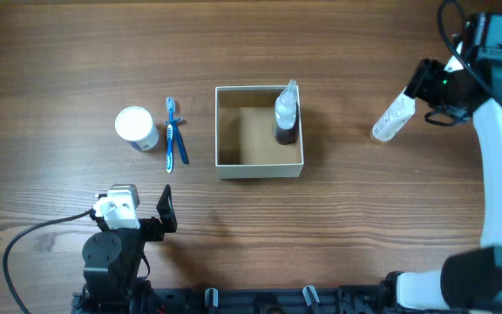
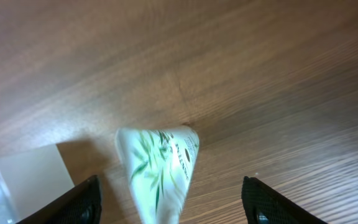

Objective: Pack container
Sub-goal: 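Release the pump bottle and move the right gripper to the white lotion bottle, then grasp the white lotion bottle with the right gripper and place it in the box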

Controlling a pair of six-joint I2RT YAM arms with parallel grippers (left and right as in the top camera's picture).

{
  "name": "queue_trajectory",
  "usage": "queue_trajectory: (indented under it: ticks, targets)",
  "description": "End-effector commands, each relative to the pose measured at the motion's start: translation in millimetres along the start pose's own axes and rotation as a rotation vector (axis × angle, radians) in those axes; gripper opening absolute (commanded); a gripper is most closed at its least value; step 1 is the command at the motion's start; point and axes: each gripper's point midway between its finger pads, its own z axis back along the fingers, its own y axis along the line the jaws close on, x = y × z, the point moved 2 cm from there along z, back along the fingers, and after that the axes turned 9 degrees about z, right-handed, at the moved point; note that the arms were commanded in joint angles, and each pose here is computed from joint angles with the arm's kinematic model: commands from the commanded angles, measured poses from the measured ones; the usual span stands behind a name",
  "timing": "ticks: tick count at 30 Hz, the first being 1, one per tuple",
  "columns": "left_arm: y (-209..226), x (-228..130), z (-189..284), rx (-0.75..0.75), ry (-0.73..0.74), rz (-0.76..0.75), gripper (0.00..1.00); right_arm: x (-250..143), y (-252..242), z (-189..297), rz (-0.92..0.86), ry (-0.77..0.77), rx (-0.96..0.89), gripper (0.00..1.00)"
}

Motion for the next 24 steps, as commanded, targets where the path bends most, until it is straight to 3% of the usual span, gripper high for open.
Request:
queue_trajectory:
  ticks: [1, 3, 5, 10, 13, 18, 21, 24]
  targets:
    - [-0.2, -0.2, -0.2, -0.006, -0.005, -0.005, 1.0, -6.9, 5.4, -24.9, 0.005, 0.078, 0.019, 0.71]
    - [-0.2, -0.2, -0.1, -0.006, -0.005, -0.005, 1.0, -10.5, 4.8, -33.2, 0.015, 0.109, 0.015, 0.58]
    - [-0.2, -0.2, -0.1, -0.006, -0.005, -0.005, 1.0, -15.0, 4.3, -36.9, 0.026, 0.136, 0.012, 0.35]
    - [-0.2, -0.2, -0.2, -0.006, -0.005, -0.005, 1.0, -21.7, 16.8, -36.0, 0.042, 0.163, 0.058, 0.05]
    - [-0.2, -0.3, -0.2, -0.006, -0.005, -0.005, 1.0, -20.9, 24.0, -22.2, 0.057, 0.132, 0.07, 0.04]
    - [-0.2, -0.1, -0.1, -0.006, -0.006, -0.005, 1.0, -20.4, 63.7, 71.0, 0.173, -0.103, 0.166, 0.04]
    - [-0.2, -0.2, -0.1, -0.006, -0.005, -0.005, 1.0, -53.2, 101.2, 141.4, 0.313, -0.241, 0.282, 0.04]
    - [-0.2, -0.2, -0.1, -0.006, -0.005, -0.005, 1.0, -80.5, 123.4, 167.1, 0.391, -0.263, 0.355, 0.05]
